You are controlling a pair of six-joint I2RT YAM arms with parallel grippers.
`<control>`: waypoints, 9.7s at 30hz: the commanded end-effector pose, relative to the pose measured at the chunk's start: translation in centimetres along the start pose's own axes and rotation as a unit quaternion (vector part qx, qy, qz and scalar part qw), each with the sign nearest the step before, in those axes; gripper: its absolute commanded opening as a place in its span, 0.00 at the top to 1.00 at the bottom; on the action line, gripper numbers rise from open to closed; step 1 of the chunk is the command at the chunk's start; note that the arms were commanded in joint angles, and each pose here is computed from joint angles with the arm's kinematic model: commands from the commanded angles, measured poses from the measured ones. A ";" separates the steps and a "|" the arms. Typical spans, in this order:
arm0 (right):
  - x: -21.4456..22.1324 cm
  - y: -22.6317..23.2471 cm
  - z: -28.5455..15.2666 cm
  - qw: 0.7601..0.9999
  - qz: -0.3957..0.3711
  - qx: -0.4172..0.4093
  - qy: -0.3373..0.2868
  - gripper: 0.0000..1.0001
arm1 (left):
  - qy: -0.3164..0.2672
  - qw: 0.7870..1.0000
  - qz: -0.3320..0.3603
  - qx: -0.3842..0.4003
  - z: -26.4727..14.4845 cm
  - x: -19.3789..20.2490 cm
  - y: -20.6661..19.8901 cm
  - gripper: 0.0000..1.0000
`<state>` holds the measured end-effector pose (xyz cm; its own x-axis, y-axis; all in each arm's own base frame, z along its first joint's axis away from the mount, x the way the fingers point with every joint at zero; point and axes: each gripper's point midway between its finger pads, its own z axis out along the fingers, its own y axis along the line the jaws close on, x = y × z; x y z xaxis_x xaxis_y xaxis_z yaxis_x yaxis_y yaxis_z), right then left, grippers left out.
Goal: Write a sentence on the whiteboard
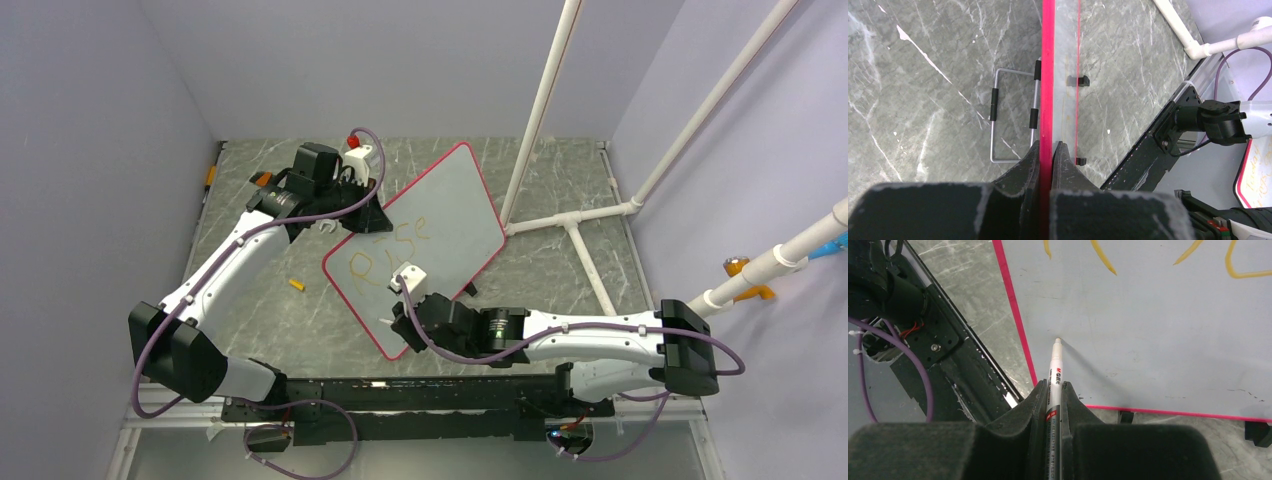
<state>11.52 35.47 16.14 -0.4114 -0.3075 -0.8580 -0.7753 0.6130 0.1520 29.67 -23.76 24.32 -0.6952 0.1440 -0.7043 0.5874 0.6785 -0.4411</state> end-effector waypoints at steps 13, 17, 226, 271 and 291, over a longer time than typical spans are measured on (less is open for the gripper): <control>0.0 -1.4 1.0 0.999 0.002 0.048 -0.019 1.00 | -0.025 0.981 0.052 -0.187 -0.5 -1.3 7.9 1.00; -0.2 -2.2 0.7 0.997 -0.001 0.068 -0.023 1.00 | -0.025 0.981 0.052 -0.187 -0.5 -1.2 8.0 1.00; -4.0 -6.2 -0.4 0.986 0.017 0.160 -0.049 1.00 | -0.037 0.983 0.060 -0.171 -1.0 -1.7 7.0 1.00; -4.9 -9.0 0.0 0.978 0.026 0.198 -0.059 1.00 | -0.037 0.983 0.058 -0.168 -1.0 -1.7 6.9 1.00; -3.2 -8.9 0.4 0.981 0.037 0.185 -0.039 1.00 | -0.038 0.983 0.059 -0.167 -1.0 -1.7 6.8 1.00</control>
<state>20.02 30.04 17.19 -0.3920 -0.2814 -0.8759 -0.5031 0.8626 -0.0520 29.65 -23.78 24.49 -0.6885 0.1451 -0.7106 0.5941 0.6747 -0.4378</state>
